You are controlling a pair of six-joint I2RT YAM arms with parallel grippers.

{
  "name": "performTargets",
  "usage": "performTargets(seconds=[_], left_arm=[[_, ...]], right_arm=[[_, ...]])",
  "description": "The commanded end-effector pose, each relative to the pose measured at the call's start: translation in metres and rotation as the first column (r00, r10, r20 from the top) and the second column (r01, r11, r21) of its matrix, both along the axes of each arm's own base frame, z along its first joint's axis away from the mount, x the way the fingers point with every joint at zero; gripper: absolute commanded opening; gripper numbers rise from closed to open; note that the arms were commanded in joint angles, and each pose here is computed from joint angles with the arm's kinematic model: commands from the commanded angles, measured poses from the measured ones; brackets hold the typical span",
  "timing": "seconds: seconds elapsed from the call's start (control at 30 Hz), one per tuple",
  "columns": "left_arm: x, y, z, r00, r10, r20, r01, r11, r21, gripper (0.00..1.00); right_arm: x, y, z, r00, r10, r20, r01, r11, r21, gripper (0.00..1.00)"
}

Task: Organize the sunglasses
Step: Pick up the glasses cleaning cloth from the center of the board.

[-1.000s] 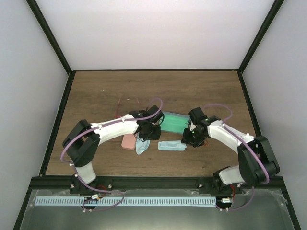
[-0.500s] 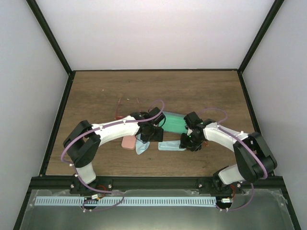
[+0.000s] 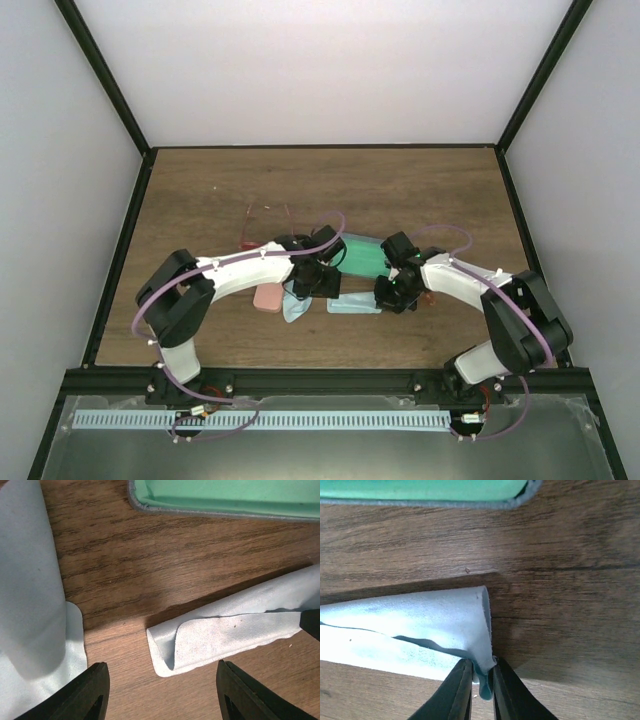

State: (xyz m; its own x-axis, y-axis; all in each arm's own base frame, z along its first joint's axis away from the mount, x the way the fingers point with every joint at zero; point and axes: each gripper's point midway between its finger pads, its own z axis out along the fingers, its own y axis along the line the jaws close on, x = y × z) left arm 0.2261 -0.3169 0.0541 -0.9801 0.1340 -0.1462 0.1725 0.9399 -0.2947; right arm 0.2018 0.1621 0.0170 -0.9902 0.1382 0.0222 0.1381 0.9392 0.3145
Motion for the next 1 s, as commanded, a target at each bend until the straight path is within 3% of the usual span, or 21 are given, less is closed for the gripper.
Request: performTargets(seconds=[0.0, 0.17, 0.8, 0.97], left_arm=[[-0.004, -0.006, -0.011, 0.999, -0.032, -0.024, 0.032, 0.999, 0.004, 0.6], [-0.005, -0.009, -0.018, 0.999, -0.028, -0.036, 0.027, 1.0, -0.008, 0.58], [-0.024, -0.015, -0.053, 0.988, -0.028, -0.149, 0.029, 1.0, 0.0, 0.51], [-0.025, -0.014, -0.053, 0.989, -0.017, -0.145, 0.016, 1.0, -0.008, 0.3]], right_arm=[[0.0, -0.003, -0.008, 1.0, -0.003, -0.004, 0.003, 0.999, -0.035, 0.11], [0.0, -0.002, -0.006, 1.0, -0.01, -0.004, 0.01, 1.0, -0.024, 0.06], [-0.002, 0.003, -0.002, 1.0, -0.011, -0.007, 0.011, 1.0, 0.009, 0.05], [-0.004, 0.002, 0.0, 1.0, -0.009, -0.005, 0.009, 1.0, 0.01, 0.05]])
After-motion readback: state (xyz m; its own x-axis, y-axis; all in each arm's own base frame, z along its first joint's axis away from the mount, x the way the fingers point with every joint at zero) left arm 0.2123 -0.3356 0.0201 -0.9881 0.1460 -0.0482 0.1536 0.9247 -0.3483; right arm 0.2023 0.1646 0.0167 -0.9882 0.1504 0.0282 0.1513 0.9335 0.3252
